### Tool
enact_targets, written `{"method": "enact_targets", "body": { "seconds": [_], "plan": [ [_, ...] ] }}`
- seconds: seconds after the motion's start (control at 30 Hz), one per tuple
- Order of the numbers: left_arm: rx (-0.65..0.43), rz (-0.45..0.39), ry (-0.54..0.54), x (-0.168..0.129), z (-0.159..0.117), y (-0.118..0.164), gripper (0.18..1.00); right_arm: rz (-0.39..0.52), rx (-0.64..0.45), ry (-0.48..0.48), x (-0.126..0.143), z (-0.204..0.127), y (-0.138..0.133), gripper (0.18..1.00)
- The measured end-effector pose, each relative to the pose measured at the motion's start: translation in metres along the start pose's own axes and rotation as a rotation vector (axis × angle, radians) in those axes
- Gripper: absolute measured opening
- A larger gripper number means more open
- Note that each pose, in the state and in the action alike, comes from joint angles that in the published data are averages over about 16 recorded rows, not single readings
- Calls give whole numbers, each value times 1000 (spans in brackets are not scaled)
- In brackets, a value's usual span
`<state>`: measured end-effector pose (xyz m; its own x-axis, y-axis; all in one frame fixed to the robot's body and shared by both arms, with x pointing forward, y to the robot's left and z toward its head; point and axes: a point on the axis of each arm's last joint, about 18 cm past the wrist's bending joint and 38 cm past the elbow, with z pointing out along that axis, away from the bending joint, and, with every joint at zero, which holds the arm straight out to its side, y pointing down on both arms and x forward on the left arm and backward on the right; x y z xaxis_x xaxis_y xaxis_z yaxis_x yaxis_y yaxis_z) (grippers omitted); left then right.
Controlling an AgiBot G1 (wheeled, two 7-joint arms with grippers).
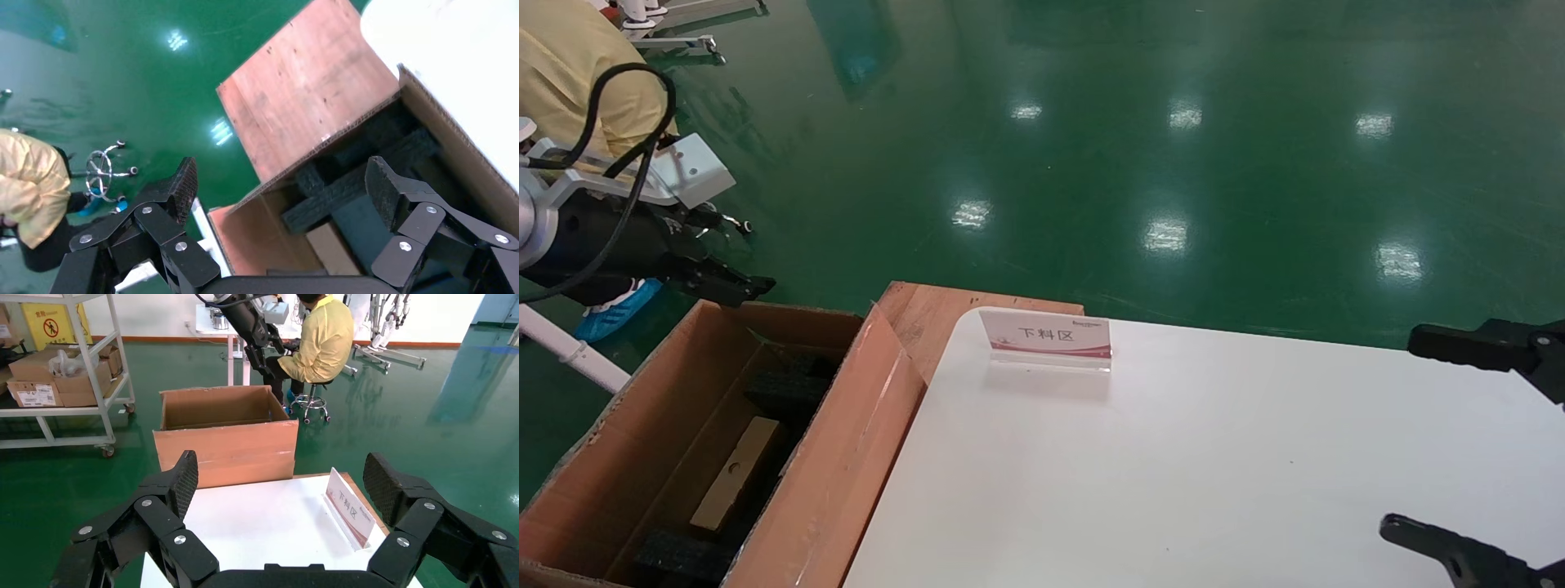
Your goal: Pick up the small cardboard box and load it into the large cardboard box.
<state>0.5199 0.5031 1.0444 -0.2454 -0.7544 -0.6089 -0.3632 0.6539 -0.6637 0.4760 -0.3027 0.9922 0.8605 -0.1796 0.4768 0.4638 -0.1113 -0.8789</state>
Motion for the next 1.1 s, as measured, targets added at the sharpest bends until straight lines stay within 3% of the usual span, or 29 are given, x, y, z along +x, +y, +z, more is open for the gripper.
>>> {"method": "enact_targets", "body": {
  "seconds": [0.53, 1.1],
  "plan": [
    [159, 109, 304, 69, 20, -55, 1000, 0, 0, 0, 0, 0, 0, 1001],
    [454, 183, 655, 147, 18, -95, 1000, 0, 0, 0, 0, 0, 0, 1001]
  ]
}}
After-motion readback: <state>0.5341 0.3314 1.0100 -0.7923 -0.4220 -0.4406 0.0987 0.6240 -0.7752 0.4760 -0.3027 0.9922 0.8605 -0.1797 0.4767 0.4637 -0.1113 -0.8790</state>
